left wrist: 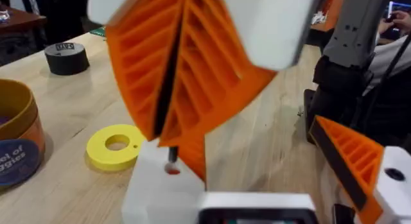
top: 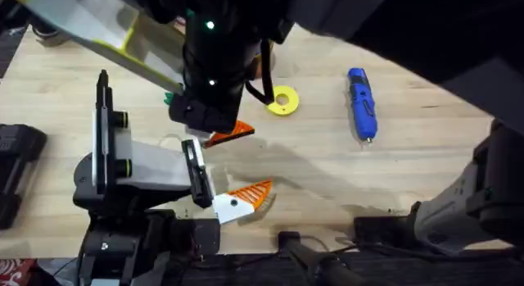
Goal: Pick up the gripper from the table and insert it into the empty holder that is missing its gripper. Then pick up a screw, insert it into the mounting hole, and use the screwdriver to tighten it. Finally, clean up the table by picking up the vegetable and placing it into the bucket.
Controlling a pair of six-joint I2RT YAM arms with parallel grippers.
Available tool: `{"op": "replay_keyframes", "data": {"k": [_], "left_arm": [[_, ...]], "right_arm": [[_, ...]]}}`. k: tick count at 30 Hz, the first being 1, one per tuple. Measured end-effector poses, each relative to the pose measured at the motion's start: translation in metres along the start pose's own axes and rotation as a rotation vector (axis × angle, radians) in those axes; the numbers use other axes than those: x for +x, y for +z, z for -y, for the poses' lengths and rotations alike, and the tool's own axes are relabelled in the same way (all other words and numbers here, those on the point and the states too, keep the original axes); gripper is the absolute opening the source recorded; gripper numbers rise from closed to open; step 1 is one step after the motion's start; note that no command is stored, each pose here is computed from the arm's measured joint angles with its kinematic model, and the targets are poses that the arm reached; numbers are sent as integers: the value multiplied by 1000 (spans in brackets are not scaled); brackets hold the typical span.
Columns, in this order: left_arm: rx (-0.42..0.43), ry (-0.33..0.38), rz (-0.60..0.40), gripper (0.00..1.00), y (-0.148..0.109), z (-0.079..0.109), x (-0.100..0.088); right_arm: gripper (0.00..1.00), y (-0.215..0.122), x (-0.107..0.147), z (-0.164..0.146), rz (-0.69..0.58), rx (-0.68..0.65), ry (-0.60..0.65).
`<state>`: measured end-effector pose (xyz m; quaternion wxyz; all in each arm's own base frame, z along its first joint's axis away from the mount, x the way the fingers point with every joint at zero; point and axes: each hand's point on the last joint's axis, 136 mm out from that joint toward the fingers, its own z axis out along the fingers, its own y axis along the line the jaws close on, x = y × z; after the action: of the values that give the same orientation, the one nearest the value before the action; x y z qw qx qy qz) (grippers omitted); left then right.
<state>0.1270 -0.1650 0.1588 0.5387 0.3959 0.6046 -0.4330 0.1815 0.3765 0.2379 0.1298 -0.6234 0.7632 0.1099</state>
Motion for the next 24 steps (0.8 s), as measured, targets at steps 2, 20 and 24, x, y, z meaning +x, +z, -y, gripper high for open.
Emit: {"op": "replay_keyframes", "data": {"k": [2,20,24], "left_arm": [[0,0,0,986,0,0,0],[0,0,0,986,0,0,0],[0,0,0,986,0,0,0]], "right_arm": [[5,0,-1,0,2,1,1],[5,0,2,0,-7,-2,13],[5,6,5,-1,-12,-4,13]]}}
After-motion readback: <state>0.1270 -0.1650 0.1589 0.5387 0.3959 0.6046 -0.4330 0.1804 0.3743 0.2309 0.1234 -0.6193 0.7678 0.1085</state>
